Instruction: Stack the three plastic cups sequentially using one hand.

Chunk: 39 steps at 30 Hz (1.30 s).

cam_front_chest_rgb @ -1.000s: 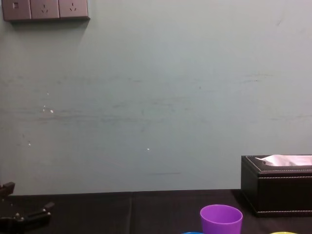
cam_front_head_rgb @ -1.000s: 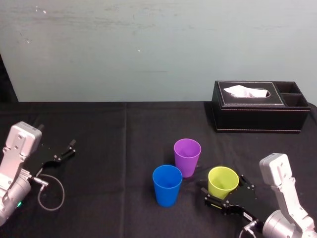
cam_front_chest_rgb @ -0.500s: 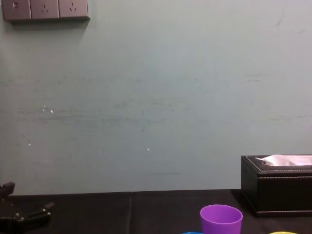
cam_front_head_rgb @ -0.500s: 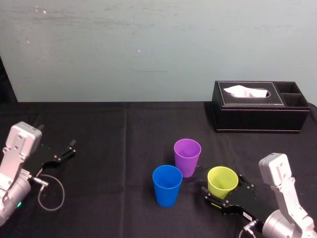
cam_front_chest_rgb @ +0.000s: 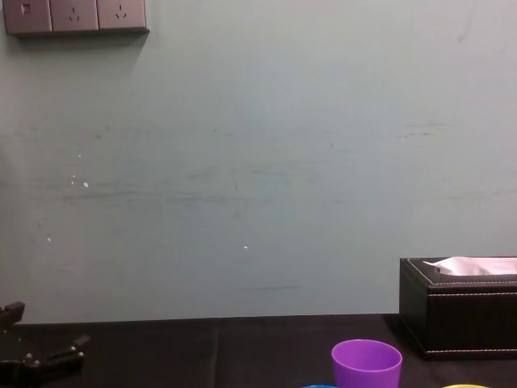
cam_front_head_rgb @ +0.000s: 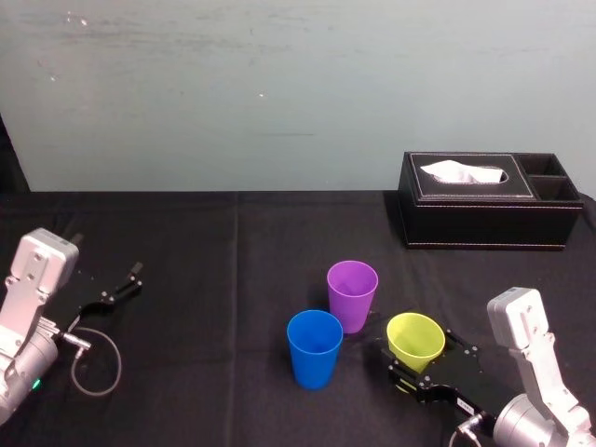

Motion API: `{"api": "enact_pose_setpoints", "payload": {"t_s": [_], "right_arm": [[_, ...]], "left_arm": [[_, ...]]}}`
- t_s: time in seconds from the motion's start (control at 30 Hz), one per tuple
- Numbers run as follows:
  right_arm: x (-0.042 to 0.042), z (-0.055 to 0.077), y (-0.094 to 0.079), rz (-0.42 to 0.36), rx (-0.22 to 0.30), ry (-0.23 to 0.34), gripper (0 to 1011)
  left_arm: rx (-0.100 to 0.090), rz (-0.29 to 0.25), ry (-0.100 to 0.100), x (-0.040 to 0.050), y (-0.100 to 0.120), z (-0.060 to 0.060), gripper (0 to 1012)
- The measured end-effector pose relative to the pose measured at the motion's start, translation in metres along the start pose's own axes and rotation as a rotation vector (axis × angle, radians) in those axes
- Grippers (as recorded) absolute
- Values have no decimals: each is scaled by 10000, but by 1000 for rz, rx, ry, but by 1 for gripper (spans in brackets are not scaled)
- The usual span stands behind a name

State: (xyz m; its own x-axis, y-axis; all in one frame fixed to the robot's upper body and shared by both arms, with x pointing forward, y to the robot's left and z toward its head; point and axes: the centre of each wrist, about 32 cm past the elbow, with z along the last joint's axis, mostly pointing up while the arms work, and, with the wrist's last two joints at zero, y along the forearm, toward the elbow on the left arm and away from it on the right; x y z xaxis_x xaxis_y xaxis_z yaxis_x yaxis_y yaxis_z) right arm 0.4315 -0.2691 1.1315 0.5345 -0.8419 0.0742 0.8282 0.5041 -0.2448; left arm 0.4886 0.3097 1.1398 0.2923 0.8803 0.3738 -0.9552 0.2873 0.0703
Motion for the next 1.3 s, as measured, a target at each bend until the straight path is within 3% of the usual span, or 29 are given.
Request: {"api": "enact_pose_setpoints", "payload": {"t_s": [0.13,0.4,0.67,0.73,0.83,1.0,1.3], "right_arm": [[16,37,-8,-4,9,8,744],[60,237,11,-5,45,42,744],[138,646,148,4,113,62,744],[144,680,164,6,118,62,744],[168,855,258,18,141,52,744],[183,1013,409,34,153,39,744],[165,1095,621,56,146,33,744]], "left_arm": [[0,0,0,0,0,0,1000],[0,0,0,0,0,0,1000],[0,0,0,0,0,0,1000],[0,0,0,0,0,0,1000],[0,0,0,0,0,0,1000],[0,0,0,0,0,0,1000],[0,0,0,0,0,0,1000]]}}
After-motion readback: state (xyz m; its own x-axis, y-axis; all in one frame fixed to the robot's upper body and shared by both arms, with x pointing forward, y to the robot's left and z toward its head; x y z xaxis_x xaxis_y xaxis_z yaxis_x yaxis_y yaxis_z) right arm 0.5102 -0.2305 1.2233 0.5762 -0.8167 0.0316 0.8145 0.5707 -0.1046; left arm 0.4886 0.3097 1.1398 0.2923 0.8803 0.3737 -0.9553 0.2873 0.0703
